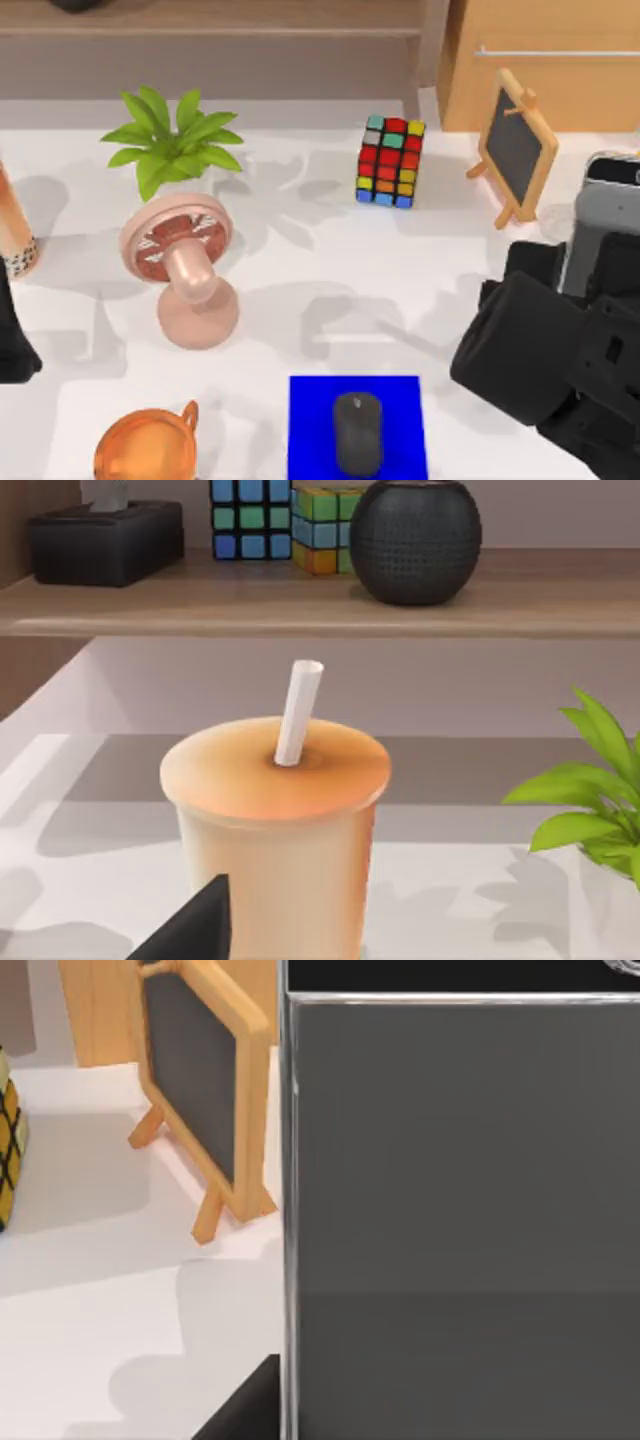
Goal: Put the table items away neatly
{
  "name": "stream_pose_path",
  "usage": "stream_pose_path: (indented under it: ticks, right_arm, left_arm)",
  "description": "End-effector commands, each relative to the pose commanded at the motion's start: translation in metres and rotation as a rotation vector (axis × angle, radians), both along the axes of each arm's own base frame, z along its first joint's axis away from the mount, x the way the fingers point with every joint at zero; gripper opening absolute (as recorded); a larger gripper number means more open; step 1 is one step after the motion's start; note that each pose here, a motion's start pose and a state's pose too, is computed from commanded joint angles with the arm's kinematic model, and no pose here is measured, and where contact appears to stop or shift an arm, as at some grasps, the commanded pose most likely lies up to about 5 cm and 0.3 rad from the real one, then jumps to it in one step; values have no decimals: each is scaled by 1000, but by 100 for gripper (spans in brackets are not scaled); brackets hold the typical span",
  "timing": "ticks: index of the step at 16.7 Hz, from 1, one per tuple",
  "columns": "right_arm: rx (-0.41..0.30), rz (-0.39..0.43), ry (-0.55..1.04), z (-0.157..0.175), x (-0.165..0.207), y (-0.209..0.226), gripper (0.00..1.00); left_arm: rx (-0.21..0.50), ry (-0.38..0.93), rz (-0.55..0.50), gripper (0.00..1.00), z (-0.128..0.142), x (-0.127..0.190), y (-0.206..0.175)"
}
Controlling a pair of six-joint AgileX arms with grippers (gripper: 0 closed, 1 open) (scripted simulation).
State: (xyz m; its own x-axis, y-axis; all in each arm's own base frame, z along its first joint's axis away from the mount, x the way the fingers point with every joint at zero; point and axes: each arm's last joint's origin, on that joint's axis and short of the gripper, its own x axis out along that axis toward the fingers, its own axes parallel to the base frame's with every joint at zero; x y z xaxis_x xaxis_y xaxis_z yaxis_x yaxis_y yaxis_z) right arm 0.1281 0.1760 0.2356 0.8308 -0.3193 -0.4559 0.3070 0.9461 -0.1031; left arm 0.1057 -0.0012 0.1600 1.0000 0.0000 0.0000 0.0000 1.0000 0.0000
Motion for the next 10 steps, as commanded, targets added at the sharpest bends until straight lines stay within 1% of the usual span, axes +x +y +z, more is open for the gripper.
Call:
stream_pose_path:
  ticks: [2,7,10]
  right_arm:
    - [14,-17,-21,-2,8,-4,0]
    - [59,-120,-53,-16,42,-11,0]
    - [66,-168,-46,-27,59,-14,0]
  left_arm:
    - [0,0,0,100,0,0,0]
    - [0,0,0,100,0,0,0]
    - [0,0,0,100,0,0,0]
